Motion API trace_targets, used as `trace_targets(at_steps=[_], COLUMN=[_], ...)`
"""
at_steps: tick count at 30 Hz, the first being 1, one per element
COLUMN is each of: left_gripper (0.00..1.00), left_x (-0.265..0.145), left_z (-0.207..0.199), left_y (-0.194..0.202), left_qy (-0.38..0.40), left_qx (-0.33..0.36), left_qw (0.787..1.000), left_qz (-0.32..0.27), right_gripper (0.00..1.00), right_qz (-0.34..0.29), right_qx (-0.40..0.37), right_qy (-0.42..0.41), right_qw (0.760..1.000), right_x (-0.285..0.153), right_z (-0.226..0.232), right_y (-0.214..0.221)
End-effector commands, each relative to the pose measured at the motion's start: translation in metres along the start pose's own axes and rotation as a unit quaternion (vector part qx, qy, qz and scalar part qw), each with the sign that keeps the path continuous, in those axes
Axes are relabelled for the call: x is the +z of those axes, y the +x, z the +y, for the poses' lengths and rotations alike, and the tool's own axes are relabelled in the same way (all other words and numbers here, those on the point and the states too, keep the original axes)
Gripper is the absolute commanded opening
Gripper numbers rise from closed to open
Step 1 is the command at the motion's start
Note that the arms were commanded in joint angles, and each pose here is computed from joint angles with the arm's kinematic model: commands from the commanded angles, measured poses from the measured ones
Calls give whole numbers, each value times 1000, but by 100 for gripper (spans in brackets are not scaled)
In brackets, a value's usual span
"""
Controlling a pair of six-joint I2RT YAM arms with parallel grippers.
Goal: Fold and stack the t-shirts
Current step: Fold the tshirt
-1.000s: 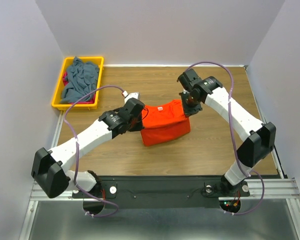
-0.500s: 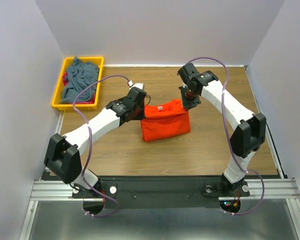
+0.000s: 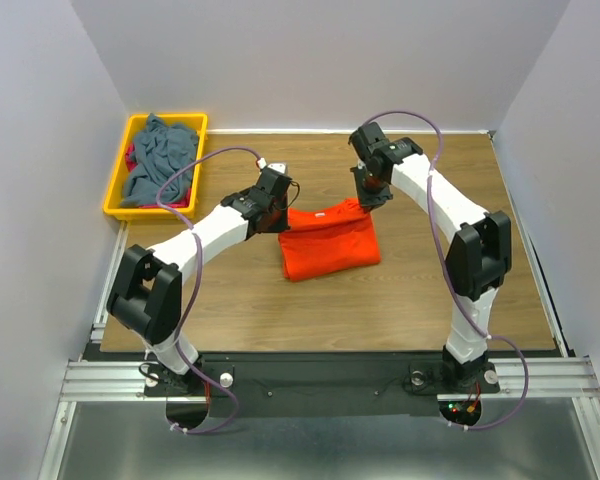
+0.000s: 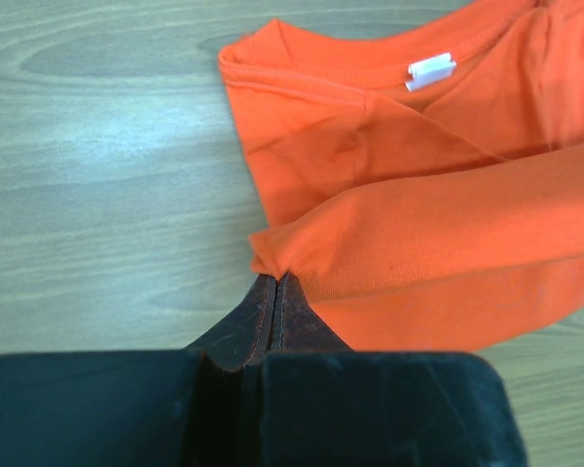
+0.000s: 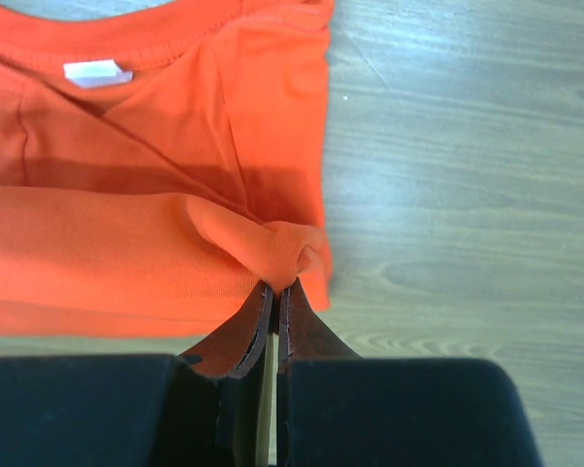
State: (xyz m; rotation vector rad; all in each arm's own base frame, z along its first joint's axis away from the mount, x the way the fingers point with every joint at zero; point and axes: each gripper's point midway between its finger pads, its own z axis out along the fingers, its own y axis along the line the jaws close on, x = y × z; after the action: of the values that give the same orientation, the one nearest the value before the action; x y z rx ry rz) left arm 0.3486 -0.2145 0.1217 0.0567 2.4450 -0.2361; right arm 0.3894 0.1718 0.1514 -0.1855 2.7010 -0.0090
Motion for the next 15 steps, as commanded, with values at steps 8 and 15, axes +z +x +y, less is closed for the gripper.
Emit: trace_targets(at_steps=[8, 15], left_gripper=[0, 0], left_x=[21, 29], left_z=[1, -1], left_y=[-35, -39], left_qy=[3, 5], left_qx=[8, 18], left_qw=[999, 998], left_qz=[-51, -60], right_gripper=[1, 1], right_qz=[-50, -47], right_qx=[16, 38], right_qy=[9, 21], right_qw=[999, 998], right_x=[19, 36], right_z=[-6, -22], right_y=[-36, -27])
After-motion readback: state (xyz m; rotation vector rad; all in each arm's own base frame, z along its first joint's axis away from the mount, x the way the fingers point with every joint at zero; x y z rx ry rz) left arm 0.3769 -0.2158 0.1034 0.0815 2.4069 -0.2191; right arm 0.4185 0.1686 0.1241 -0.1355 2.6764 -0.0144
